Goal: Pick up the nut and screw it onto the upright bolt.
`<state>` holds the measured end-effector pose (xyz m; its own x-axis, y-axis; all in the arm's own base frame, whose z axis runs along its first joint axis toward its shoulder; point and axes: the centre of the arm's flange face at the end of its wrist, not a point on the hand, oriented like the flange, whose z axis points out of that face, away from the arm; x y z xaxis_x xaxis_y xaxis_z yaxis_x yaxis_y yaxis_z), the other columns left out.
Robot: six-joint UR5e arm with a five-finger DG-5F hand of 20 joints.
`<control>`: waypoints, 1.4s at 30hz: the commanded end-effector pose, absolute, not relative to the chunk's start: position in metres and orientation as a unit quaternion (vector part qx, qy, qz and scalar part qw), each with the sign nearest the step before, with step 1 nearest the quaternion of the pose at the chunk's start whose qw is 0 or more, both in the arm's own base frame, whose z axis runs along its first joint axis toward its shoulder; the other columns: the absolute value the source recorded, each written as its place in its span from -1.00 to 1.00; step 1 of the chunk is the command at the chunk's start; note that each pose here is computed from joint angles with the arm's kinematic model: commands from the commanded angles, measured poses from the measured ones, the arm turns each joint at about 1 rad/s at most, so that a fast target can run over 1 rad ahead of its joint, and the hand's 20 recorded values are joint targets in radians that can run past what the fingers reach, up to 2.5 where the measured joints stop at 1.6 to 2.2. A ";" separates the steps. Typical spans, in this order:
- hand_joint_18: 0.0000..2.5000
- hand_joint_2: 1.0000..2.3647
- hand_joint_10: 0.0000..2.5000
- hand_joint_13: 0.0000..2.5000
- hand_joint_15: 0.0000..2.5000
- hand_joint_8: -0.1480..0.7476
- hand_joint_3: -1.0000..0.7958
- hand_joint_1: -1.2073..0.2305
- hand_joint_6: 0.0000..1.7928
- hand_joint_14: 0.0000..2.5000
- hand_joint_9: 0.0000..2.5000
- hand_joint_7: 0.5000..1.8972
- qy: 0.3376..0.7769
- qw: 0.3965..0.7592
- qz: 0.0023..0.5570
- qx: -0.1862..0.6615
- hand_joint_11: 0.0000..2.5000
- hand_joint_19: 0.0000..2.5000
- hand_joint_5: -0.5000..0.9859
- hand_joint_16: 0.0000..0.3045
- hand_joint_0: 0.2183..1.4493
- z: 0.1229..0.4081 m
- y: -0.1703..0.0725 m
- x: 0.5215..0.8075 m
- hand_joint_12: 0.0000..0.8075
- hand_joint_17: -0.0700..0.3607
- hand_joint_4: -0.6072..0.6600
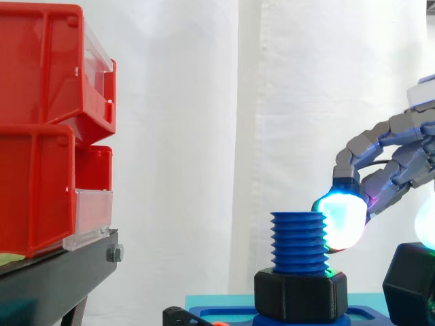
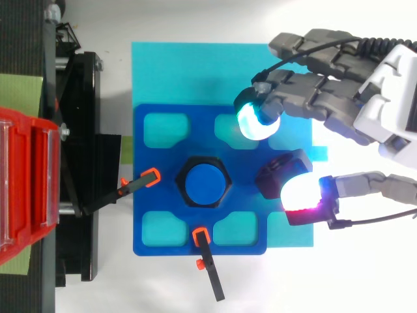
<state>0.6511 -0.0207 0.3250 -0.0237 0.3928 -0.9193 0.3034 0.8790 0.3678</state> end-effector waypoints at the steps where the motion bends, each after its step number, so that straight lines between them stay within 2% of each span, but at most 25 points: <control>1: -0.80 -1.00 -1.00 -0.83 -1.00 -0.07 -0.44 -0.60 -0.44 -1.00 -0.61 -0.44 0.714 0.656 0.037 0.242 -0.91 -0.88 -0.57 -0.61 -0.60 0.329 -0.022 0.650 -0.03 -0.05 0.24; 25: -0.80 -1.00 -1.00 -0.83 -1.00 -0.07 -0.44 -0.64 -0.44 -1.00 -0.62 -0.45 0.712 0.656 0.040 0.245 -0.91 -0.88 -0.58 -0.60 -0.62 0.329 -0.018 0.650 -0.02 -0.04 0.24; 42: -0.82 -1.00 -1.00 -0.86 -1.00 -0.05 -0.44 -0.64 -0.44 -1.00 -0.64 -0.46 0.708 0.650 0.066 0.268 -0.92 -0.90 -0.58 -0.58 -0.67 0.326 -0.012 0.649 0.00 -0.01 0.25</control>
